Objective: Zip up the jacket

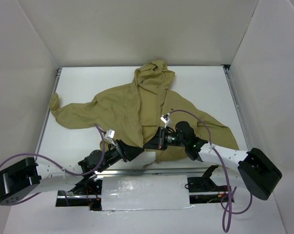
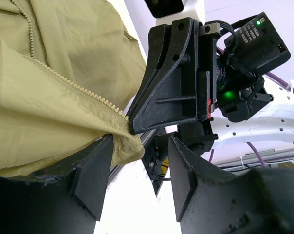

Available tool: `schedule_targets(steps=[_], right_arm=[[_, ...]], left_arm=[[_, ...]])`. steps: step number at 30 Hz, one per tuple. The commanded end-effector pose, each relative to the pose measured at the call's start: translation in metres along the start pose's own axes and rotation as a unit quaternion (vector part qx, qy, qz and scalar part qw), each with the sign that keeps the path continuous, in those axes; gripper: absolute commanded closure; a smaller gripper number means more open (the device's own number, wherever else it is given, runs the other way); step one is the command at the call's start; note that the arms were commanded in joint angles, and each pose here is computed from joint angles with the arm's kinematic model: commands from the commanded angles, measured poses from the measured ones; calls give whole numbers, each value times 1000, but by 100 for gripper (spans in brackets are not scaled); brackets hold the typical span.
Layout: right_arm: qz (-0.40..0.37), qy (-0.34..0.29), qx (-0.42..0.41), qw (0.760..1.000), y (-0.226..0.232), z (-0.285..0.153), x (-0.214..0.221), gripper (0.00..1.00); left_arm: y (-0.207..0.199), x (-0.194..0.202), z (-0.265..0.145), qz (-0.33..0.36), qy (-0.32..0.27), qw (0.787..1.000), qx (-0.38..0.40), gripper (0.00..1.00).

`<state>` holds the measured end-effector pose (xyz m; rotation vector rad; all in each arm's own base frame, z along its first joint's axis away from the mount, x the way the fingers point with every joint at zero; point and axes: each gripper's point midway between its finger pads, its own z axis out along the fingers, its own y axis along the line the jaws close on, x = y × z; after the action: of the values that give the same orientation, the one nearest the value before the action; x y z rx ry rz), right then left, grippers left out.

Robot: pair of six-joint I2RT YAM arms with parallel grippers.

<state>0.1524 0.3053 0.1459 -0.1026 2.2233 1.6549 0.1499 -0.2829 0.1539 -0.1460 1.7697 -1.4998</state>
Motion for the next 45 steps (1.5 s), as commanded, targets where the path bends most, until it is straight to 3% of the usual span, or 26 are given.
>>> schedule_targets(steps=[1, 12, 21, 22, 30, 36, 40, 45], right_arm=[[-27, -11, -31, 999, 22, 2, -12, 100], [-29, -8, -28, 999, 21, 4, -12, 100], [-28, -7, -28, 999, 21, 5, -13, 100], [-26, -7, -27, 999, 20, 5, -13, 100], [-27, -7, -27, 999, 20, 5, -12, 100], [-28, -8, -27, 999, 21, 4, -13, 100], [-28, -7, -25, 999, 20, 4, -13, 100], [-28, -12, -20, 999, 17, 2, -16, 98]], left_arm=[[8, 4, -12, -7, 1, 1000, 7, 40], [14, 8, -13, -7, 7, 1000, 5, 45], [13, 4, -12, -4, -1, 1000, 6, 58], [14, 4, -12, -4, -1, 1000, 4, 64], [15, 4, -12, -7, 0, 1000, 4, 68], [18, 8, -12, -8, 7, 1000, 2, 81], [19, 10, -11, -10, 11, 1000, 0, 99], [18, 9, -12, -9, 11, 1000, 2, 100]])
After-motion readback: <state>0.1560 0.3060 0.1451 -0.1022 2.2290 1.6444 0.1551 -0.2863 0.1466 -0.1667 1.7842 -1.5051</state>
